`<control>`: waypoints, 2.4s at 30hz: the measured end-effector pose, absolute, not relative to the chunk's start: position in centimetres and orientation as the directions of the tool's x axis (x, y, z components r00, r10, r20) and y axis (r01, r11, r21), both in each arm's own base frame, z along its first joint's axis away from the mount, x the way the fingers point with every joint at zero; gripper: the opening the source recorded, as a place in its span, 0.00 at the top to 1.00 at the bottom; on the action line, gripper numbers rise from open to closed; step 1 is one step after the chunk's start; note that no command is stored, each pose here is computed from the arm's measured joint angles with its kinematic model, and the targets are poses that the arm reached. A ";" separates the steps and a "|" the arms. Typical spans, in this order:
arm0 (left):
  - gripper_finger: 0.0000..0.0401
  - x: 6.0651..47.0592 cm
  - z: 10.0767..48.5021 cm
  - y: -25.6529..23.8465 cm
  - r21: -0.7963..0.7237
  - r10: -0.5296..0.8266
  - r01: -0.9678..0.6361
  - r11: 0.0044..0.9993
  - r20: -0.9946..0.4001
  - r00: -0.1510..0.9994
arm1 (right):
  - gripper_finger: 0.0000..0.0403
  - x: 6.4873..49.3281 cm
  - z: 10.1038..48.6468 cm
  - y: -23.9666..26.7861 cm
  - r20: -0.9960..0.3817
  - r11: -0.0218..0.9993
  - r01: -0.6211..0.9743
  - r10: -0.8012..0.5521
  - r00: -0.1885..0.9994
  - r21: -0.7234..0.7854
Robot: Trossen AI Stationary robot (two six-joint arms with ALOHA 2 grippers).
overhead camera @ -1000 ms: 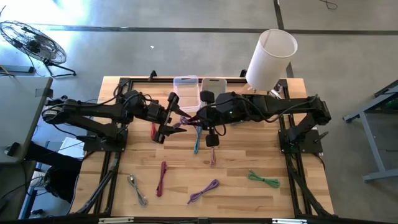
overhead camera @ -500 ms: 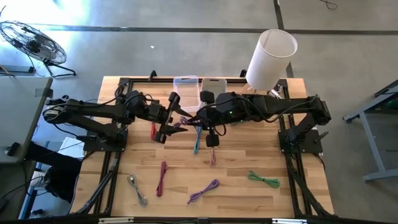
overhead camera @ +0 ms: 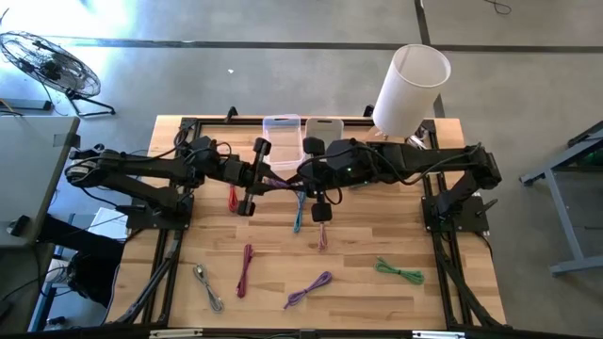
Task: Pick & Place USB Port
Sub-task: Put the top purple cable into the transparent bin
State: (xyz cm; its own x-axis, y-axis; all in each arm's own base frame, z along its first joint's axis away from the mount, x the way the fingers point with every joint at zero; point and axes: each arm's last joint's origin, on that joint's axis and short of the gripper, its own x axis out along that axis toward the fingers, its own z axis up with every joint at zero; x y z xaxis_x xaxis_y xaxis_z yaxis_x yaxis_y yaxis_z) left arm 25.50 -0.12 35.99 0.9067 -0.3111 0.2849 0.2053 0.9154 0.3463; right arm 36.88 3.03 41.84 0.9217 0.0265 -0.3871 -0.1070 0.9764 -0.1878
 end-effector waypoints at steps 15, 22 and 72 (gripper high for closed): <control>0.97 24.7 36.4 0.3 0.335 -0.308 0.225 0.915 0.221 0.925 | 0.63 35.9 41.9 3.6 -0.425 0.975 -0.010 -0.087 0.901 -0.220; 0.97 23.0 38.0 1.7 0.369 -0.197 0.166 0.915 0.048 0.979 | 0.48 33.8 43.0 3.5 -0.442 0.968 0.071 -0.175 0.880 -0.242; 0.98 28.4 24.9 17.1 0.592 0.257 0.787 0.177 -0.799 0.543 | 0.46 30.1 43.8 2.5 -0.544 0.975 0.222 -0.189 0.818 -0.004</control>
State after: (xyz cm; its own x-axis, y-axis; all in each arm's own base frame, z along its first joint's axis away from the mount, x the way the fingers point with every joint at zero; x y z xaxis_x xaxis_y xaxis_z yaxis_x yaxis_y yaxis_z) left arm 28.37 17.13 24.95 0.5431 0.2573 -0.7992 0.7867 0.1767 0.5915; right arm 30.10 2.54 43.81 0.8179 -0.1886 -0.5436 0.2224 0.9749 -0.0036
